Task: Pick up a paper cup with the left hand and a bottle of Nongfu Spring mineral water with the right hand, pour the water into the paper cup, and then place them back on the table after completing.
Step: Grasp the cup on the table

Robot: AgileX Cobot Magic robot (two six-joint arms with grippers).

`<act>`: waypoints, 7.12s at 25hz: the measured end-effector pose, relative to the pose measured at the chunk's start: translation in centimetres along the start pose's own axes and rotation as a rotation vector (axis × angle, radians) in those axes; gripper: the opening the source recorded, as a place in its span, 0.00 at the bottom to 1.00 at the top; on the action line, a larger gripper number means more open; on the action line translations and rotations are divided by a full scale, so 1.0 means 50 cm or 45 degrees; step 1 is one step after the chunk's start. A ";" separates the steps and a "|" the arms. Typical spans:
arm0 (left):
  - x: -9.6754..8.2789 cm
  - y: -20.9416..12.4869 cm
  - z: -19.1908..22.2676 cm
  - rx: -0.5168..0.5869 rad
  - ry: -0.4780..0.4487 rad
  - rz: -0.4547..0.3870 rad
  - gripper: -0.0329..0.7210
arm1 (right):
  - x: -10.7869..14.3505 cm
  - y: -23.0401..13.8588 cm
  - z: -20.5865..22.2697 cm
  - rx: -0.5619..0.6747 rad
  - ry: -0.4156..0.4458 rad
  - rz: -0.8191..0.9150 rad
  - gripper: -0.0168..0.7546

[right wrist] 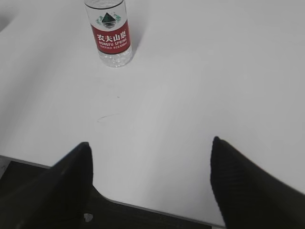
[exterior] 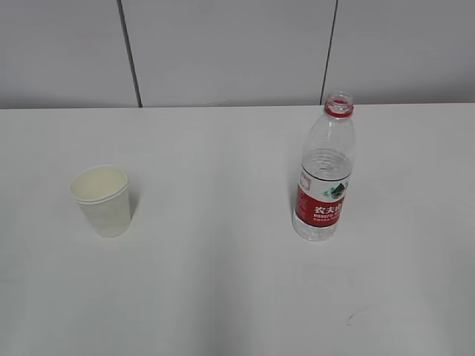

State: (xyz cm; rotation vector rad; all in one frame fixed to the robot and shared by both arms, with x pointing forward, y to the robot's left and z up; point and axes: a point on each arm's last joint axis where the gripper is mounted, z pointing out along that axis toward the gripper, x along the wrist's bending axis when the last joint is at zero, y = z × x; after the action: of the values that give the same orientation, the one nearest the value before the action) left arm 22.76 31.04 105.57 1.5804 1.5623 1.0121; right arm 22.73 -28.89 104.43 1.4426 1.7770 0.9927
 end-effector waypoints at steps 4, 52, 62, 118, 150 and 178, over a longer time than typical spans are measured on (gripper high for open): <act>0.000 0.000 0.000 0.000 0.000 0.000 0.71 | 0.000 0.000 0.000 0.000 0.000 0.000 0.76; -0.040 0.088 0.261 -0.407 -0.113 -0.022 0.58 | -0.061 0.191 0.223 -0.334 -0.162 -0.022 0.76; -0.059 0.052 0.355 -0.281 -0.163 0.139 0.58 | -0.070 0.202 0.282 -0.321 -0.170 -0.017 0.76; -0.155 -0.112 0.636 -0.065 -0.660 0.090 0.85 | -0.079 0.237 0.307 -0.558 -0.203 -0.005 0.76; -0.207 -0.103 0.721 -0.118 -0.620 0.068 0.58 | -0.079 0.238 0.308 -0.564 -0.204 -0.005 0.76; -0.209 -0.103 0.720 -0.119 -0.638 0.077 0.57 | -0.049 0.208 0.380 -0.372 0.060 -0.070 0.76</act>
State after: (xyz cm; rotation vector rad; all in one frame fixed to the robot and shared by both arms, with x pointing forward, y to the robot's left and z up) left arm 52.51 22.68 83.74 1.6633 1.1144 0.6395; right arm 44.43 -27.02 103.64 1.1916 1.6160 1.2096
